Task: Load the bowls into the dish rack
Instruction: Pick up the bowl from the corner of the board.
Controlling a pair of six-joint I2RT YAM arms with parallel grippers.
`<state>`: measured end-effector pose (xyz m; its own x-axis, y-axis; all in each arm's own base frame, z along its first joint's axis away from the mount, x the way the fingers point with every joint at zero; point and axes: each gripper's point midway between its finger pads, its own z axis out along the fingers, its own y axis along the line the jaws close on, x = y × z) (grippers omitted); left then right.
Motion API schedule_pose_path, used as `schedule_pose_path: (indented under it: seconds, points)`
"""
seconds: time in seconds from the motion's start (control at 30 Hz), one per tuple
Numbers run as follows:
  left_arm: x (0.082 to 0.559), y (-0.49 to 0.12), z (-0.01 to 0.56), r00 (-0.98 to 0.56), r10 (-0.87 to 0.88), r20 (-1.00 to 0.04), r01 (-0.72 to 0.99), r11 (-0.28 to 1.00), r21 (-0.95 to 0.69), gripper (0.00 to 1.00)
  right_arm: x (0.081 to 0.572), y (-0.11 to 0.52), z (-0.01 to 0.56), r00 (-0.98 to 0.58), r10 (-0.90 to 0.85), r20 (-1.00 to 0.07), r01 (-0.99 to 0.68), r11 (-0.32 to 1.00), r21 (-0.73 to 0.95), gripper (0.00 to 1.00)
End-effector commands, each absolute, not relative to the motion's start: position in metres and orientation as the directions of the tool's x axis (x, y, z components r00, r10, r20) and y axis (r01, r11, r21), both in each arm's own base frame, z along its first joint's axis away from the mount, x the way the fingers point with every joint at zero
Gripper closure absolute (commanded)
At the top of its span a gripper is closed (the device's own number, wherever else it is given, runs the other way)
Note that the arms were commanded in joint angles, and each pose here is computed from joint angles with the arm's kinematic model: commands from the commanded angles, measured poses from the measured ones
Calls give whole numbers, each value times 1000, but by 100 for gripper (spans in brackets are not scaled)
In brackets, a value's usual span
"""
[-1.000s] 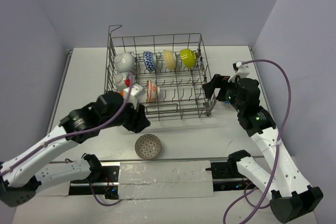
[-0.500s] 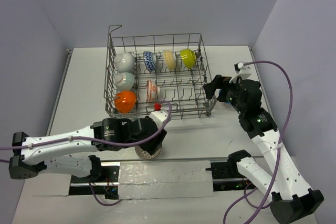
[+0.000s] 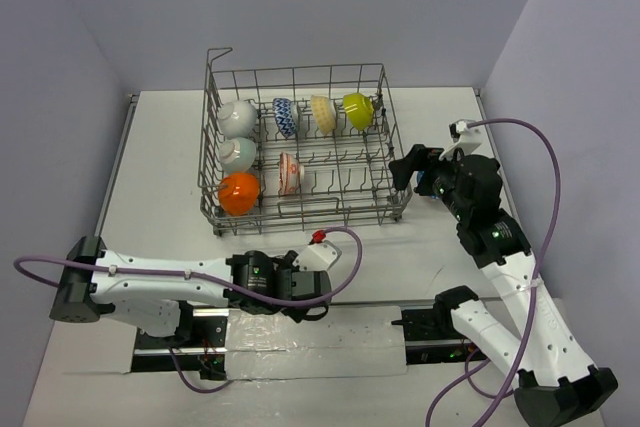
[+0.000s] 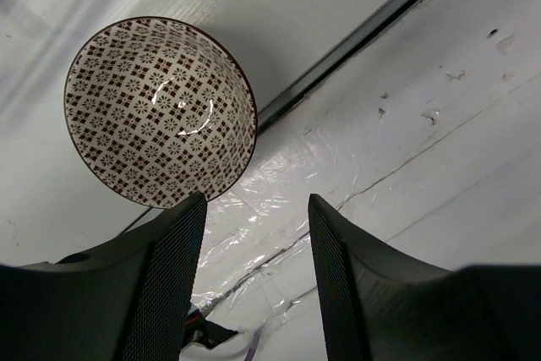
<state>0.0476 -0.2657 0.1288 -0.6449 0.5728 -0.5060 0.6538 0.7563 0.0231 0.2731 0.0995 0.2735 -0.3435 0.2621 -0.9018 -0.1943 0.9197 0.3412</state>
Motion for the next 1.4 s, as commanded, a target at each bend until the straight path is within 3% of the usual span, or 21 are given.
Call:
schedule_pose_path:
  seconds: [0.0, 0.43, 0.9, 1.37]
  points:
    - [46, -270, 127, -656, 538, -530, 617, 786, 34, 43, 272, 96, 283, -302, 274, -913, -195, 920, 340, 4]
    - [53, -256, 96, -664, 540, -518, 561, 817, 133, 43, 268, 82, 291, -251, 288, -924, -142, 933, 329, 5]
    - [47, -262, 71, -649, 583, -489, 609, 783, 126, 44, 267, 79, 294, -226, 296, -928, -135, 934, 331, 6]
    - [51, -258, 66, -643, 591, -487, 598, 785, 163, 51, 266, 78, 297, -213, 297, -931, -139, 934, 330, 7]
